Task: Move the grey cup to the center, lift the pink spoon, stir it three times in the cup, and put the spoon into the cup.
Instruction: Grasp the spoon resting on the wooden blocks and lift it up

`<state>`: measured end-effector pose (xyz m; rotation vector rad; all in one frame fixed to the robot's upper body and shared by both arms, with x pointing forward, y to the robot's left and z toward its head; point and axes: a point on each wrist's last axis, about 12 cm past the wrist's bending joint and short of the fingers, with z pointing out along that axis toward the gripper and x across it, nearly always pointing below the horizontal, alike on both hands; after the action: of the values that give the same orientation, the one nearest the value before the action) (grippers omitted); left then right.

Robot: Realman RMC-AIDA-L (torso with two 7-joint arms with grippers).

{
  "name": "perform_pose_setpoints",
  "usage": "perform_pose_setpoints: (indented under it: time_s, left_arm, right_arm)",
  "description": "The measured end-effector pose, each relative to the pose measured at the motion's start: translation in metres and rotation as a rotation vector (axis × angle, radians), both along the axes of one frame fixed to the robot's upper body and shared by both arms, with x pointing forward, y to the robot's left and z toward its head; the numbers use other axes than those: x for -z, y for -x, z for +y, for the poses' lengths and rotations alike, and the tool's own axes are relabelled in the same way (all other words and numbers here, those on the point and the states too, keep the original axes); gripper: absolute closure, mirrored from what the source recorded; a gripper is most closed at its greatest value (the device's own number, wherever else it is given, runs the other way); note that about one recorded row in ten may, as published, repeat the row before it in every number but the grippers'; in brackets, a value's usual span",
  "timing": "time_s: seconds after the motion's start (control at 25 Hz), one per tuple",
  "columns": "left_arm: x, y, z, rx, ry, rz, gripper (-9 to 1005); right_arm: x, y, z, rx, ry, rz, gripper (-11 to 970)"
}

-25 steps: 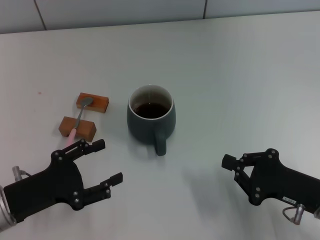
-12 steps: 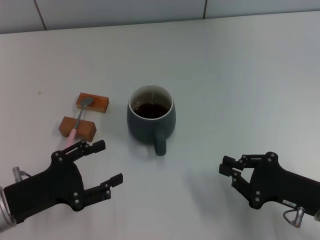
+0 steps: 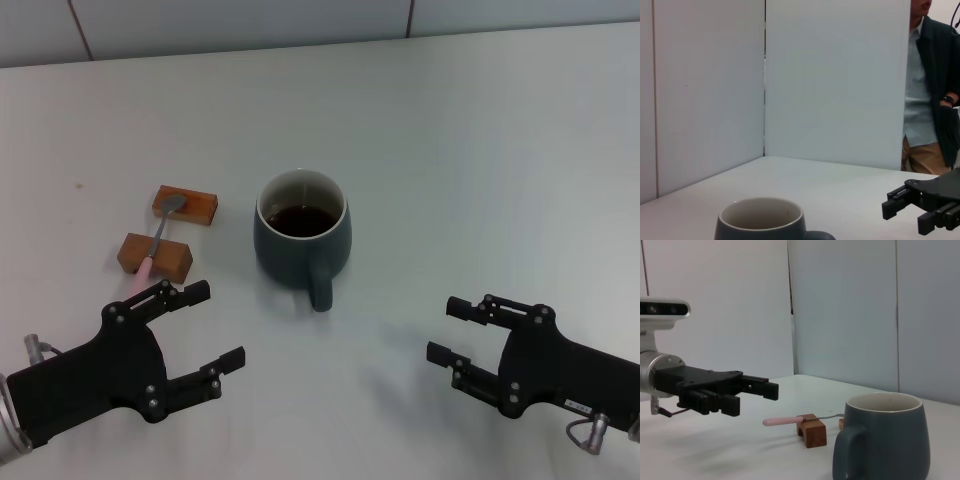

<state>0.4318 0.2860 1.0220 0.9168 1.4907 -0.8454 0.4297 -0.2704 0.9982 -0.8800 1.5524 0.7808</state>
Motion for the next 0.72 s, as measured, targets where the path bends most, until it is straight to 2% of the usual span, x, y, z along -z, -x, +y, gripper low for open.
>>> perform_pose_setpoints:
  time_s: [0.24,0.44,0.56,0.6,0.72]
  left_arm:
    - [0.0,0.001,0.0,0.003,0.004,0.0,197]
    - [-0.001,0.003,0.0,0.002,0.024,0.012,197]
    - [-0.003,0.003,0.002,-0.012,0.059,0.037,197]
    - [-0.011,0.0,0.008,-0.077,0.185,0.115,197]
    - [-0.024,-0.004,0.02,-0.172,0.407,0.246,197]
  right_arm:
    - [0.0,0.0,0.0,-0.001,-0.002,0.001,425]
    - [0.0,0.001,0.001,-0.001,-0.004,0.002,274]
    - [0.0,0.001,0.001,-0.002,-0.006,0.002,274]
    - [0.0,0.001,0.001,-0.002,-0.007,0.001,274]
    - [-0.001,0.001,0.001,-0.005,-0.012,-0.001,274]
